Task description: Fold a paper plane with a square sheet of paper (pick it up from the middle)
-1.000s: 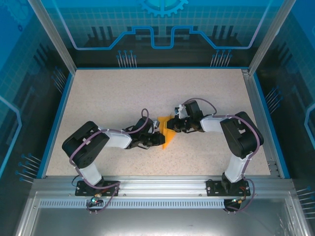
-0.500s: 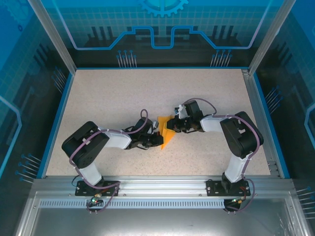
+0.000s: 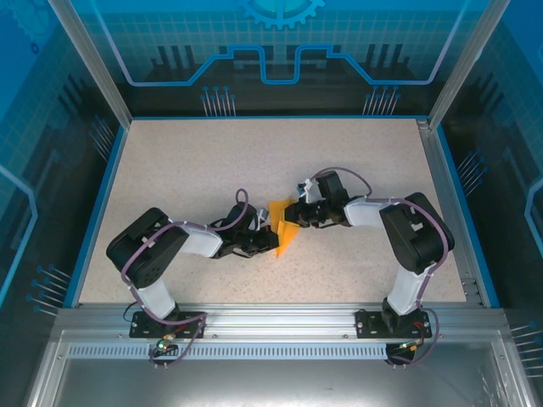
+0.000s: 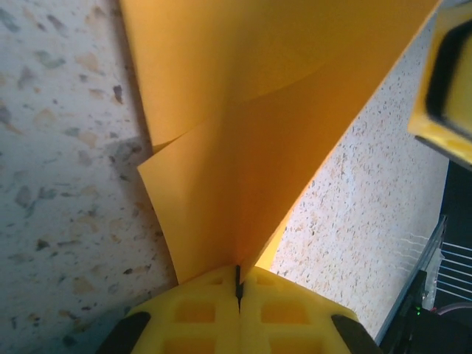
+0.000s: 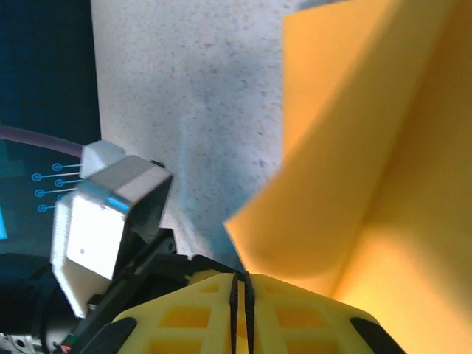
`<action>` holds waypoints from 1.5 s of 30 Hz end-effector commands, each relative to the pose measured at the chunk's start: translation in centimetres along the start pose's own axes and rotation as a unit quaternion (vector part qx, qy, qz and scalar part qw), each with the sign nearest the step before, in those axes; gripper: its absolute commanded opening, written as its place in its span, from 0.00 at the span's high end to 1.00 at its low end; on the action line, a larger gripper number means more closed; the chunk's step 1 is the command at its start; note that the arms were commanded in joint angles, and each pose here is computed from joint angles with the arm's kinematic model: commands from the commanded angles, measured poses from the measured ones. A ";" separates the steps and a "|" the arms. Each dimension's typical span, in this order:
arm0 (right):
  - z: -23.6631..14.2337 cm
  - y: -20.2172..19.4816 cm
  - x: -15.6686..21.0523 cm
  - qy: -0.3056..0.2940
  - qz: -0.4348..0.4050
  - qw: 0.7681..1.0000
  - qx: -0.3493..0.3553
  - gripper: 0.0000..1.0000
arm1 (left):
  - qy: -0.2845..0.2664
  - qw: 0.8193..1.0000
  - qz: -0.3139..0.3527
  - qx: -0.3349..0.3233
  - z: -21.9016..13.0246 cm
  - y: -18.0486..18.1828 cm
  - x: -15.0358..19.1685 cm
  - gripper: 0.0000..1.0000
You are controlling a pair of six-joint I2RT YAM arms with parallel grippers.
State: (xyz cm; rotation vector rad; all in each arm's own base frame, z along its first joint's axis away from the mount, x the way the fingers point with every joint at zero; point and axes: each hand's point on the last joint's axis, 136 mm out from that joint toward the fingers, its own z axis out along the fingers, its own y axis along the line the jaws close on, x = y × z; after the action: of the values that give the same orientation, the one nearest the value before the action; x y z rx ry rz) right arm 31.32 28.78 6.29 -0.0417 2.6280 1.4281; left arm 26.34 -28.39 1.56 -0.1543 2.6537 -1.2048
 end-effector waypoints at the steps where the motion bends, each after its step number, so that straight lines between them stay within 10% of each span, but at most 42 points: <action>1: 1.2 1.3 -0.2 0.018 -0.016 0.999 -0.024 0.86 | 0.017 0.999 -0.029 -0.025 0.3 2.2 1.1 1.00; 32: 0.9 -0.7 0.8 0.027 -0.013 0.999 0.023 0.86 | 0.012 0.999 0.007 -0.030 -0.3 1.3 0.4 0.97; 45: 1.4 -0.8 0.8 0.031 -0.009 0.999 0.020 0.86 | 0.002 0.999 0.043 -0.033 -0.9 -0.8 -1.1 0.81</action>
State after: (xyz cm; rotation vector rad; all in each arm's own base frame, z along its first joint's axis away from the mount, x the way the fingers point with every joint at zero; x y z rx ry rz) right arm 30.73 28.72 4.27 -0.0804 2.7063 1.3495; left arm 26.57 -28.19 2.05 -0.0821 2.6889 -1.1316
